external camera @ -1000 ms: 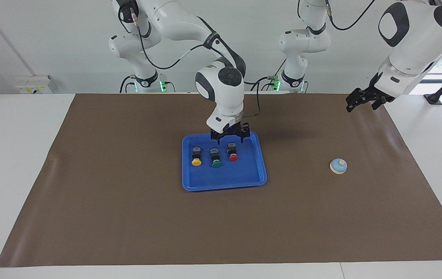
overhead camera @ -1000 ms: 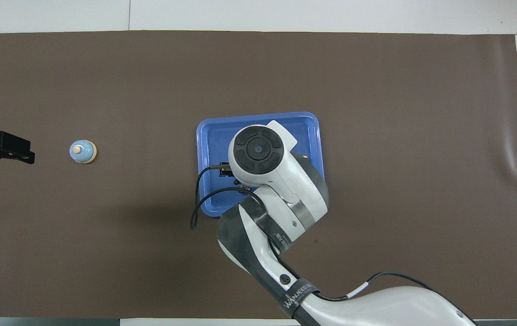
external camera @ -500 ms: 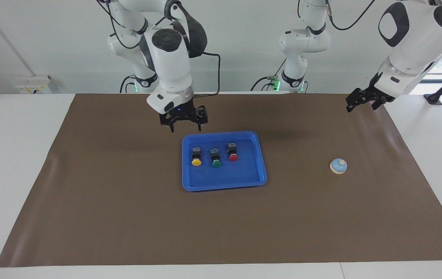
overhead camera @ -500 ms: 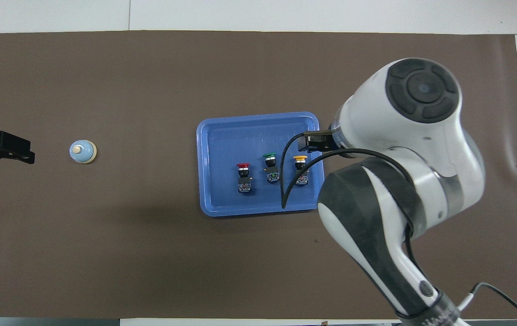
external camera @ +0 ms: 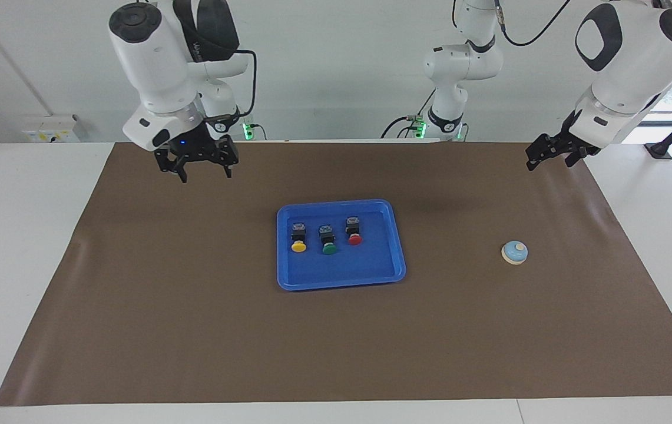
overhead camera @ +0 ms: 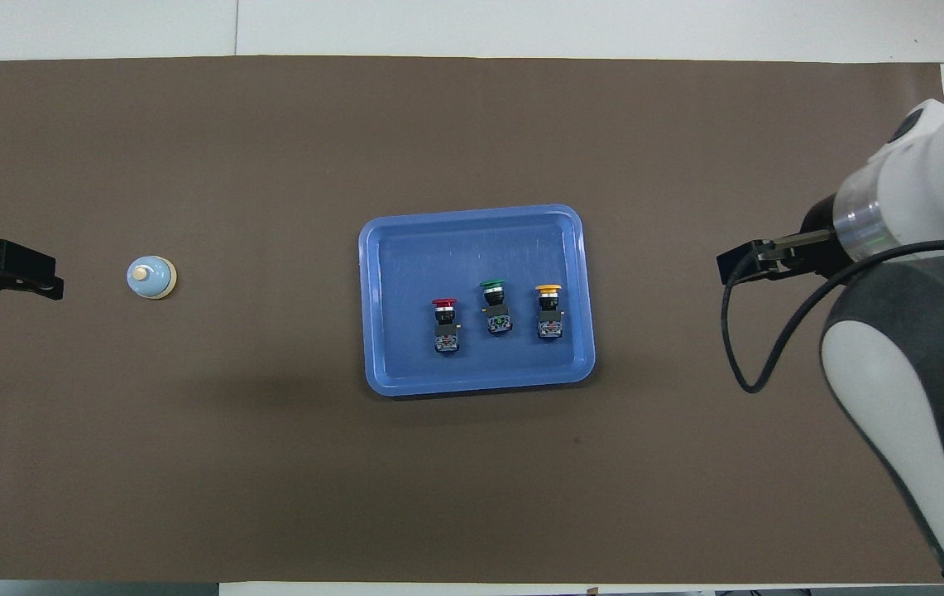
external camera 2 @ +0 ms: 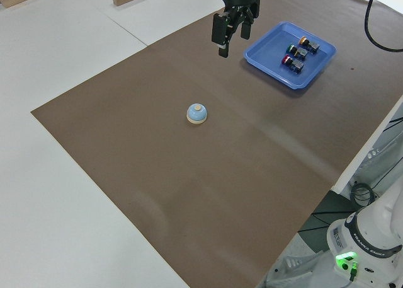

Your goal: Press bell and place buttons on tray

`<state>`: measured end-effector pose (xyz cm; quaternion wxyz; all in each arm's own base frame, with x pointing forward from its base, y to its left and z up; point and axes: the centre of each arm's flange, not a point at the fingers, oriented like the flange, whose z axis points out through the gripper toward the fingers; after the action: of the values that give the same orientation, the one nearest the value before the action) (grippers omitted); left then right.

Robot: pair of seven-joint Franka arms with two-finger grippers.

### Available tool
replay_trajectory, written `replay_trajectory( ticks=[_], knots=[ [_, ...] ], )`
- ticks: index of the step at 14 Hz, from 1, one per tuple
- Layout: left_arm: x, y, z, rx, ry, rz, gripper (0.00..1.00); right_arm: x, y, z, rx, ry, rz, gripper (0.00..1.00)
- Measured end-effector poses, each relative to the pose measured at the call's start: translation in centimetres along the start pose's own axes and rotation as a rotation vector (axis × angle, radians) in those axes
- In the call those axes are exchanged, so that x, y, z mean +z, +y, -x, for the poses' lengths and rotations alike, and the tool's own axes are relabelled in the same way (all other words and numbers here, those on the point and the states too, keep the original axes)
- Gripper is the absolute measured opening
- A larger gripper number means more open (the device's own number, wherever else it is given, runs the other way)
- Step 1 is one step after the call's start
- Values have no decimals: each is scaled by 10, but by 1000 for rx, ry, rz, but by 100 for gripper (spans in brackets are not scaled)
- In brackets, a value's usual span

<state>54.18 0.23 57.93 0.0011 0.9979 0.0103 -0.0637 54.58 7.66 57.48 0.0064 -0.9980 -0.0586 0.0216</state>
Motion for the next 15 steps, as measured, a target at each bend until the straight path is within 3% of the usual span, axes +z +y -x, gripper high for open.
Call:
replay_trajectory(
  ticks=[4, 15],
  knots=[
    [0, 0, 0, 0, 0, 0, 100, -3, 42, 5, 12, -1, -3, 100],
    [0, -1, 1, -6, -3, 0, 100, -1, 88, 11, 93, -13, 9, 100]
  ],
)
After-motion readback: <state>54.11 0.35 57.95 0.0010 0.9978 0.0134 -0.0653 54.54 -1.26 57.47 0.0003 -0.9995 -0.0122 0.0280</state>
